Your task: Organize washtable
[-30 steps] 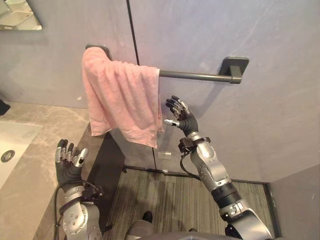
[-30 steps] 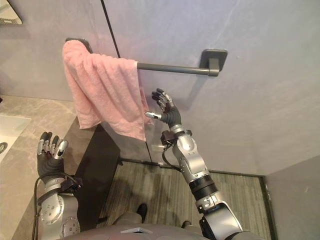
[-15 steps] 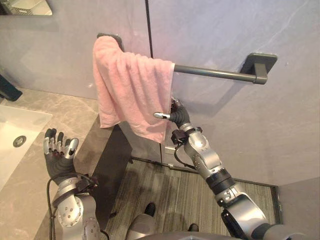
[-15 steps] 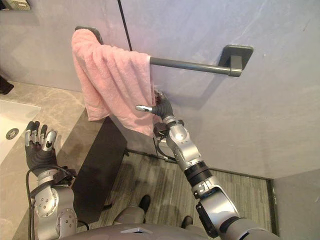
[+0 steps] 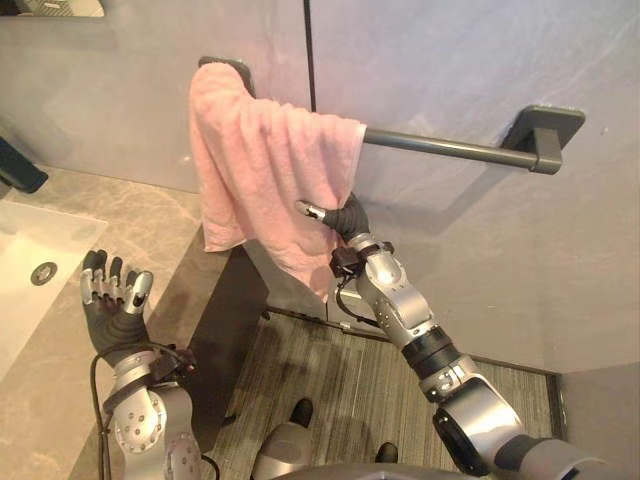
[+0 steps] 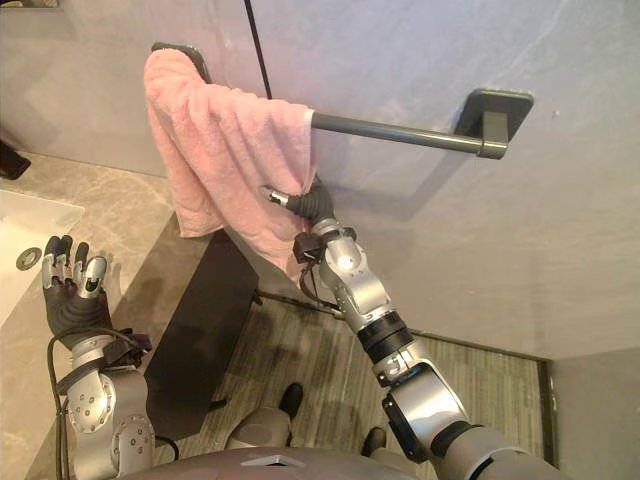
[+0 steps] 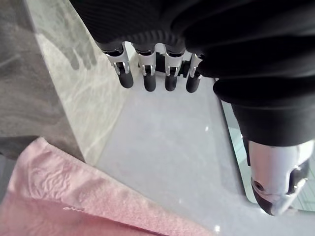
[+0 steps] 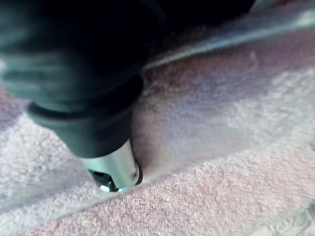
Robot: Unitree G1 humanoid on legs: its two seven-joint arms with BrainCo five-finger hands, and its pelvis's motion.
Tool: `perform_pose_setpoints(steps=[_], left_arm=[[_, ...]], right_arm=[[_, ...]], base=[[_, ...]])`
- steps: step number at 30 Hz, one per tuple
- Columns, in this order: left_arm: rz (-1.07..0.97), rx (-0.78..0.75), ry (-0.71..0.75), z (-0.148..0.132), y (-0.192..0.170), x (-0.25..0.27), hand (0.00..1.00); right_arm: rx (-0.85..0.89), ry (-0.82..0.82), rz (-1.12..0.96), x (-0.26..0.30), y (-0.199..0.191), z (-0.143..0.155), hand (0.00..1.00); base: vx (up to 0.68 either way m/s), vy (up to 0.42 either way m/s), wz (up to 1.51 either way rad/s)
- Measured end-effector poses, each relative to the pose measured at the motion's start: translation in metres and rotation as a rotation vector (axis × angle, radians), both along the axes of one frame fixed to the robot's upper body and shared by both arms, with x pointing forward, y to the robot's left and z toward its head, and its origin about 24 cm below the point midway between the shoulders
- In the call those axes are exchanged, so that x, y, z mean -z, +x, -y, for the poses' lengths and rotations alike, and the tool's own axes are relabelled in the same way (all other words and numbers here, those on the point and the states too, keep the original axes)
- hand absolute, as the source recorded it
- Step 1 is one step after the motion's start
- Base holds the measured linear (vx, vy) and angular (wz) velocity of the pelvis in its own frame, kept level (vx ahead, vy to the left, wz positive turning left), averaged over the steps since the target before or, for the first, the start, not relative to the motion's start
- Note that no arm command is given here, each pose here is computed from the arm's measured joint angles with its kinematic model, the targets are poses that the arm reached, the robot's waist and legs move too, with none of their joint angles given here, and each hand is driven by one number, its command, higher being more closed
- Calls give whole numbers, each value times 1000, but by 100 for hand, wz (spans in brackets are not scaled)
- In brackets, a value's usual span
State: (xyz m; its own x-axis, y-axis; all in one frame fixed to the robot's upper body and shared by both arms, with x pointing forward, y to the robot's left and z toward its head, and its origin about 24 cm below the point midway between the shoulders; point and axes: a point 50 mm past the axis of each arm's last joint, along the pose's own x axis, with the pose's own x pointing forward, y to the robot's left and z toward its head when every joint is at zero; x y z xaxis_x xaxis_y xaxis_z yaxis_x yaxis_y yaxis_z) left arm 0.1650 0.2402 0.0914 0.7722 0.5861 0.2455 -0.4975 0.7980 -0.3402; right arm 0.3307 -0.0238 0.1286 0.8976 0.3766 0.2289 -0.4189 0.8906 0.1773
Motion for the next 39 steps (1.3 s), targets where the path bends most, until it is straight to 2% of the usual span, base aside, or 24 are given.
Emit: perform_pose_setpoints(steps=[10, 17, 23, 32, 39], left_arm=[[-29, -2, 3, -1, -4, 4, 0], [-60, 29, 43, -3, 0, 5, 0], [-120, 81, 86, -1, 15, 14, 0], [-185, 147, 168, 6, 39, 19, 0], [-157, 218, 213, 24, 69, 12, 0]], right_arm=[[11, 6, -15, 6, -2, 5, 100], [67, 72, -18, 17, -16, 35, 100], [82, 111, -31, 27, -32, 47, 100], [54, 149, -69, 38, -41, 47, 100], [-22, 171, -99, 43, -48, 32, 100]], base=[[-3, 2, -1], [-1, 11, -14], [-13, 30, -27], [2, 18, -18], [14, 10, -12]])
